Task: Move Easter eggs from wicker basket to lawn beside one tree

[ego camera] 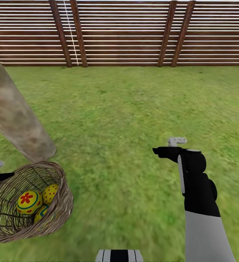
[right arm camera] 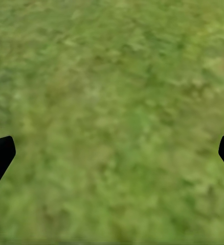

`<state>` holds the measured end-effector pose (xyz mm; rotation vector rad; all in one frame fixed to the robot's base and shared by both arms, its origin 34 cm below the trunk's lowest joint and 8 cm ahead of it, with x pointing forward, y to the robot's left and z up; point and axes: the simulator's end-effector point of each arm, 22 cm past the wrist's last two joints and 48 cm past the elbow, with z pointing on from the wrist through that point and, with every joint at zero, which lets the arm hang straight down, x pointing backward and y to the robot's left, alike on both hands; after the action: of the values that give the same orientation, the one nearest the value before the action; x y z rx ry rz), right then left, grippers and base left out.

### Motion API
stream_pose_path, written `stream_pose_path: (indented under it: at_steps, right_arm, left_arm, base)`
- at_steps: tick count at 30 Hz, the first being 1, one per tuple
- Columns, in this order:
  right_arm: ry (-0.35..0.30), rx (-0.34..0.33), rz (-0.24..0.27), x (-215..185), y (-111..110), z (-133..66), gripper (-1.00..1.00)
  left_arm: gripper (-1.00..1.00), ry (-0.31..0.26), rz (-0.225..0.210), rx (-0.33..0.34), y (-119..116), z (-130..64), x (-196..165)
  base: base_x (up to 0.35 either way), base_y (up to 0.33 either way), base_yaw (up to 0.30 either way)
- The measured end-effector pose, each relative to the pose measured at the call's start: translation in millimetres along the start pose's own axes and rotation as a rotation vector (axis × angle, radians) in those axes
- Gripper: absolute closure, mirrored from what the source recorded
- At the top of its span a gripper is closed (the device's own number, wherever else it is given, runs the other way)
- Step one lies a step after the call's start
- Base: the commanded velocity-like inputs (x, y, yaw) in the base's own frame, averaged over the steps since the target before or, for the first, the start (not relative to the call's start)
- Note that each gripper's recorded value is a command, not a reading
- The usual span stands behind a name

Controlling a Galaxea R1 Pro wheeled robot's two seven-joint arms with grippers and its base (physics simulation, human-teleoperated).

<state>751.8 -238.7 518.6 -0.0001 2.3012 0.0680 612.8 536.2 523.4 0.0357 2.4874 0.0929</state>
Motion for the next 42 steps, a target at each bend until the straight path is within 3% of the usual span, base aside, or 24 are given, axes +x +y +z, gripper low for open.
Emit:
stream_pose_path:
  at_steps: [26,35,42]
  right_arm:
    - [0.105,0.002,0.005,55.0,-2.8,48.2,-1.0]
    - [0.105,-0.004,-0.005,54.5,1.6,48.5,-1.0]
    - [0.133,-0.006,-0.004,70.0,1.0,60.3,-1.0]
  left_arm:
    - [-1.0,0.117,0.019,0.018,-11.1,49.3,39.1]
    - [-1.0,0.117,0.02,0.015,-10.2,49.1,39.1]
    - [-1.0,0.15,0.02,0.013,-10.1,61.3,51.1]
  base:
    - [0.0,0.0,0.0]
    - [0.0,0.0,0.0]
    - [0.0,0.0,0.0]
